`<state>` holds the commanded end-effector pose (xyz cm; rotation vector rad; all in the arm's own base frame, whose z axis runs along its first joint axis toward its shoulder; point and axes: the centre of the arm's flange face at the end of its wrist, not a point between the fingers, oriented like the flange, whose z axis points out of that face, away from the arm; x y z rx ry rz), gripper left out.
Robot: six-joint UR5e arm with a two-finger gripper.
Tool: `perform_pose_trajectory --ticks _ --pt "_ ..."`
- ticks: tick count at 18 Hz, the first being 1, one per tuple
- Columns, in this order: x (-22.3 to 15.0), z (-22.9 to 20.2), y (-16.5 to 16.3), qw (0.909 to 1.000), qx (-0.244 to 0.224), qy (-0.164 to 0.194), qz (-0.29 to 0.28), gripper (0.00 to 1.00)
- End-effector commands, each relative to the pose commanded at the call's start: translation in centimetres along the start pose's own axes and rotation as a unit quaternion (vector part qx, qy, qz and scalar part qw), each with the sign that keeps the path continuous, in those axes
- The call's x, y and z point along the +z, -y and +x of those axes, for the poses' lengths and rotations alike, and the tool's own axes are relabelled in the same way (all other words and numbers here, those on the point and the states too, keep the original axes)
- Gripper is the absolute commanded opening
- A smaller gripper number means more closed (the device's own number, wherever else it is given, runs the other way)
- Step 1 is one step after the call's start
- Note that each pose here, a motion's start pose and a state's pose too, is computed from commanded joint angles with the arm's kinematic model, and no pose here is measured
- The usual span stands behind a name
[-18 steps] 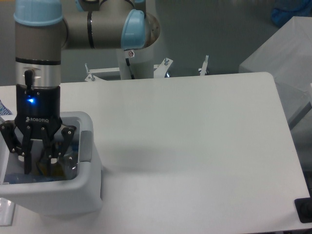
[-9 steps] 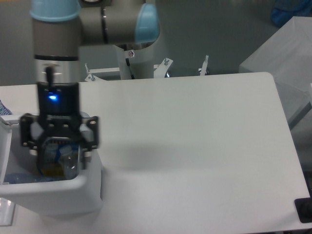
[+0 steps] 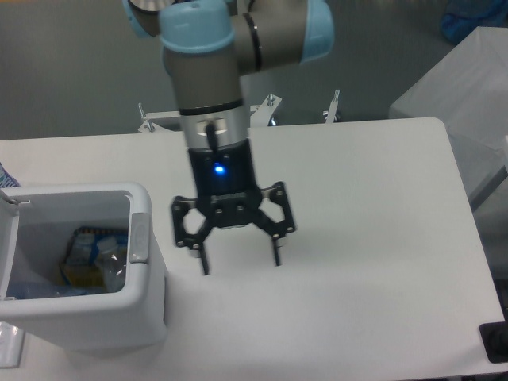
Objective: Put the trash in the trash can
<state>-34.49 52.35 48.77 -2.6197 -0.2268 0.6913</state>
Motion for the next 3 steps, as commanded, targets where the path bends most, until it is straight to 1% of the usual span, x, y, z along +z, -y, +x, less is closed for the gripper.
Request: perform_pose_trajectory --ticks 1,3 --pt "-0.19 -0.07 -0.32 0.9996 0.024 0.009 -0.014 1.0" --pt "-0.1 -0.09 -0.92 0.9993 0.025 0.006 -0.028 1.0"
